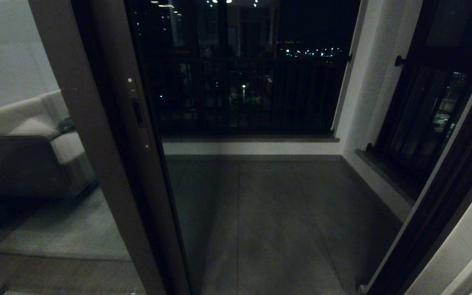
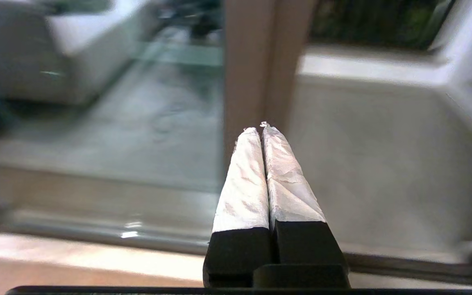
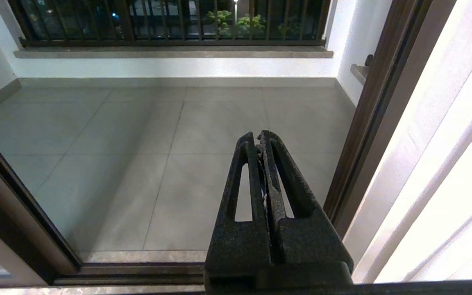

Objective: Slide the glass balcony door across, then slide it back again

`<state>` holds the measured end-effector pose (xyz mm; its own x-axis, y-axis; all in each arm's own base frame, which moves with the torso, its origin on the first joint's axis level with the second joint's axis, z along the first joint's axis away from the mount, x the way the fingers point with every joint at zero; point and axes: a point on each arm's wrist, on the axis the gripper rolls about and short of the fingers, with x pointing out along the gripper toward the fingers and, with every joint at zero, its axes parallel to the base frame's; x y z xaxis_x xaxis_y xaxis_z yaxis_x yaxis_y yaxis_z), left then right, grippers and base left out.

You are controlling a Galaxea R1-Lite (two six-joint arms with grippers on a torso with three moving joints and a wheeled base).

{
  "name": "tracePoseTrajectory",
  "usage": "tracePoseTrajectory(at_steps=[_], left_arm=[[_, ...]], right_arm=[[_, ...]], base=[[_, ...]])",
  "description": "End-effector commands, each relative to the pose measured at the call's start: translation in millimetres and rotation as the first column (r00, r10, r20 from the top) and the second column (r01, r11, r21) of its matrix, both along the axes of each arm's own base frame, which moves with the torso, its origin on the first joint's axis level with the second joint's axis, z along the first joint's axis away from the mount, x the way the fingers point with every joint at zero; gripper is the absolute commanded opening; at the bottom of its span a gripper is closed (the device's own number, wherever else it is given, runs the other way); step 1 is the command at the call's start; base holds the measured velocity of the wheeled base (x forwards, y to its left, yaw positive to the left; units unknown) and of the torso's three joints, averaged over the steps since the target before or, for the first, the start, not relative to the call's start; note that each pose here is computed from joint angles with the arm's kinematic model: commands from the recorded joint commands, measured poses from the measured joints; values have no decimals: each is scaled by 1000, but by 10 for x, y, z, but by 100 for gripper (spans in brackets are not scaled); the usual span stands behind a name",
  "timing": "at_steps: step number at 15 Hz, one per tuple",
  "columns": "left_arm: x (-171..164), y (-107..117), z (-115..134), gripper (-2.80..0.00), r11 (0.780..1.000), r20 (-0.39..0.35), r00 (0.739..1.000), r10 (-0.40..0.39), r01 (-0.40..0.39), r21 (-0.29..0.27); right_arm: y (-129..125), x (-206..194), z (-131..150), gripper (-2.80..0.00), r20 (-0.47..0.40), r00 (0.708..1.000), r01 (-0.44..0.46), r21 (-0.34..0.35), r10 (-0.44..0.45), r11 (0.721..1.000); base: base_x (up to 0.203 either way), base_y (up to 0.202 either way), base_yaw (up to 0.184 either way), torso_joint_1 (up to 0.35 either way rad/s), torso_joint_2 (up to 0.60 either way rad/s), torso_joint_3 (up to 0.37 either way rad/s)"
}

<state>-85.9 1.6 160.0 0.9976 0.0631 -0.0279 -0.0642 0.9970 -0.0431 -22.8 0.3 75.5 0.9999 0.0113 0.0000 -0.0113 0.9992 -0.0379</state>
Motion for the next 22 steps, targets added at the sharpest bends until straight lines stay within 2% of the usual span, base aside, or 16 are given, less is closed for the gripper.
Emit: tracePoseTrajectory(at_steps=[1, 3, 4, 5, 7, 8, 10, 12, 14, 15, 17, 19, 22], left_arm=[[-15, -11, -27, -280, 998, 47, 997, -56, 56, 9], [49, -26, -73, -280, 985, 42, 991, -125, 119, 123], [54, -38, -59, -280, 976, 59, 982, -177, 168, 139], [52, -42, -54, -280, 971, 63, 978, -198, 187, 146], [72, -41, -89, -280, 973, 44, 981, -191, 183, 139], [125, -37, -179, -280, 976, 0, 984, -176, 175, 127], [329, -11, -540, -280, 993, -139, 989, -56, 70, 98], [511, -7, -753, -280, 996, -102, 994, -36, 44, 76], [600, -14, -889, -280, 992, -79, 995, -66, 74, 103], [598, -19, -852, -280, 990, -53, 995, -87, 92, 109], [598, -19, -848, -280, 990, -51, 995, -89, 93, 101], [598, -19, -846, -280, 994, -47, 995, -86, 90, 68], [598, -19, -848, -280, 994, -49, 995, -86, 90, 69]], right_arm=[[0, 1, 0, -280, -2, 1000, -1, 0, 1, 1000], [0, 1, 0, -280, -2, 1000, -1, 0, 1, 1000], [0, 1, 0, -280, -2, 1000, -1, 0, 1, 1000], [0, 1, 0, -280, -2, 1000, -1, 0, 1, 1000], [0, 1, 0, -280, -2, 1000, -1, 0, 1, 1000], [0, 1, 0, -280, -2, 1000, -1, 0, 1, 1000], [0, 1, 0, -280, -2, 1000, -1, 0, 1, 1000], [0, 1, 0, -280, -2, 1000, -1, 0, 1, 1000], [0, 1, 0, -280, -2, 1000, -1, 0, 1, 1000], [0, 1, 0, -280, -2, 1000, -1, 0, 1, 1000], [0, 1, 0, -280, -2, 1000, 0, 5, 0, 1000], [-3, 1, 2, -280, 0, 1000, 14, 35, -14, 999], [-3, 1, 1, -280, -1, 1000, 14, 32, -14, 999]], base=[[0, 0, 0, 0, 0, 0], [0, 0, 0, 0, 0, 0], [0, 0, 0, 0, 0, 0], [0, 0, 0, 0, 0, 0], [0, 0, 0, 0, 0, 0], [0, 0, 0, 0, 0, 0], [0, 0, 0, 0, 0, 0], [0, 0, 0, 0, 0, 0], [0, 0, 0, 0, 0, 0], [0, 0, 0, 0, 0, 0], [0, 0, 0, 0, 0, 0], [0, 0, 0, 0, 0, 0], [0, 0, 0, 0, 0, 0]])
